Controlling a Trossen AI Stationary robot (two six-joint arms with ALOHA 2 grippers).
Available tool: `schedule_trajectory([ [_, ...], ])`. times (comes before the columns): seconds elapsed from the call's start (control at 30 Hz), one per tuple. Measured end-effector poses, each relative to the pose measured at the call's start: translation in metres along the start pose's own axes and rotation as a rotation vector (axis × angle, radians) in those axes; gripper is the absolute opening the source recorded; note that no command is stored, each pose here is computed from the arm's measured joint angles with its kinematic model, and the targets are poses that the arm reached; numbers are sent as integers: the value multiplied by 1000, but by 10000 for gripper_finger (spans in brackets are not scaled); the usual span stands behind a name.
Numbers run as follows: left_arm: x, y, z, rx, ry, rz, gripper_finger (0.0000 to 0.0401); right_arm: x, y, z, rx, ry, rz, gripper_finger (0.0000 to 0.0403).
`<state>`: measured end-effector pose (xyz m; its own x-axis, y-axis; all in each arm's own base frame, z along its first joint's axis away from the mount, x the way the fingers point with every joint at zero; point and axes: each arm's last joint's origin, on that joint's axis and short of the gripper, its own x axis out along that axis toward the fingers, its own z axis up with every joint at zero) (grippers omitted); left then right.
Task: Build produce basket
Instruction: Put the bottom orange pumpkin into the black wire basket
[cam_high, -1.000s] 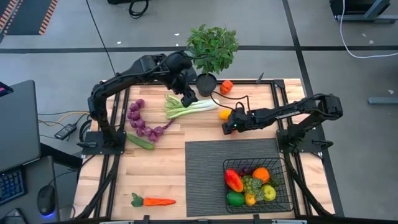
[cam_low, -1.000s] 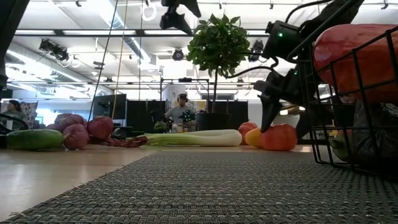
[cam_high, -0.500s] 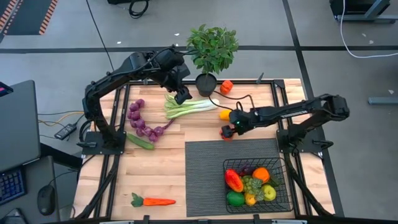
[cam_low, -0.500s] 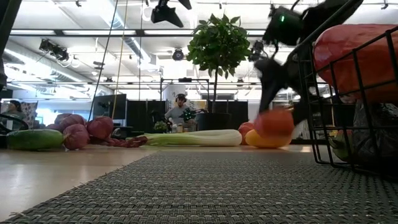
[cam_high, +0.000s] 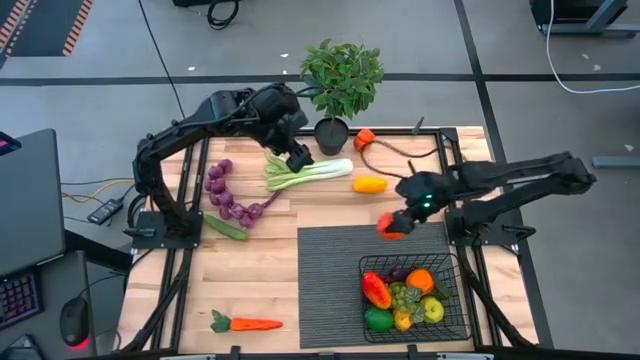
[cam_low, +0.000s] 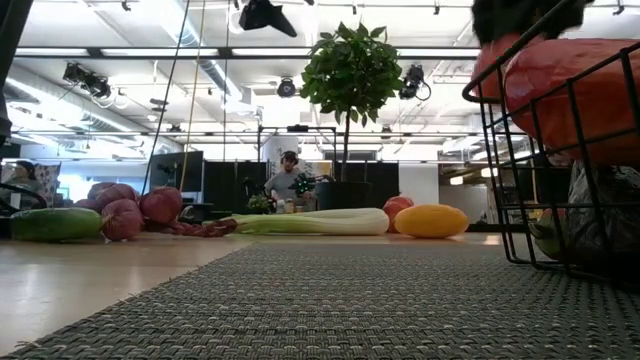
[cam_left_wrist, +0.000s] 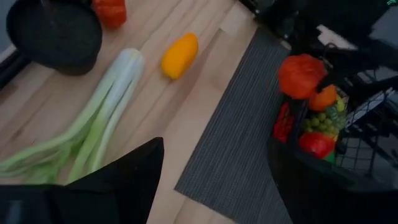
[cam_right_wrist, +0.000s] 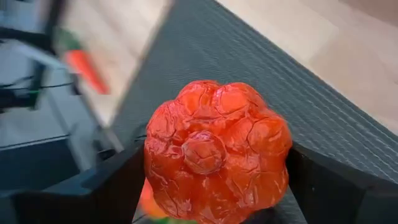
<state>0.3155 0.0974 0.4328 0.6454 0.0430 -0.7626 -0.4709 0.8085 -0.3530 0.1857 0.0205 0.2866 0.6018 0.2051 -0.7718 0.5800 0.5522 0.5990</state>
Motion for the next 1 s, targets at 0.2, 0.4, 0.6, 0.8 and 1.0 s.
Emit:
schedule_trajectory([
  [0.2, 3, -15, -4, 14, -46, 53, 291, -23, 19, -28, -183, 62, 121, 353],
  [0.4, 8, -31, -10, -59, -42, 27, 291, -17, 28, -60, -355, 184, 117, 353],
  [0.6, 9, -57, -24, -111, -9, -26, 291, -8, 33, -85, -578, 174, 53, 354],
  [0.8, 9, -79, -38, -154, -5, -29, 291, -1, 33, -104, -691, 227, -6, 370],
  [1.0, 8, -92, -47, -177, -23, -9, 291, 2, 33, -106, -634, 236, -22, 394],
])
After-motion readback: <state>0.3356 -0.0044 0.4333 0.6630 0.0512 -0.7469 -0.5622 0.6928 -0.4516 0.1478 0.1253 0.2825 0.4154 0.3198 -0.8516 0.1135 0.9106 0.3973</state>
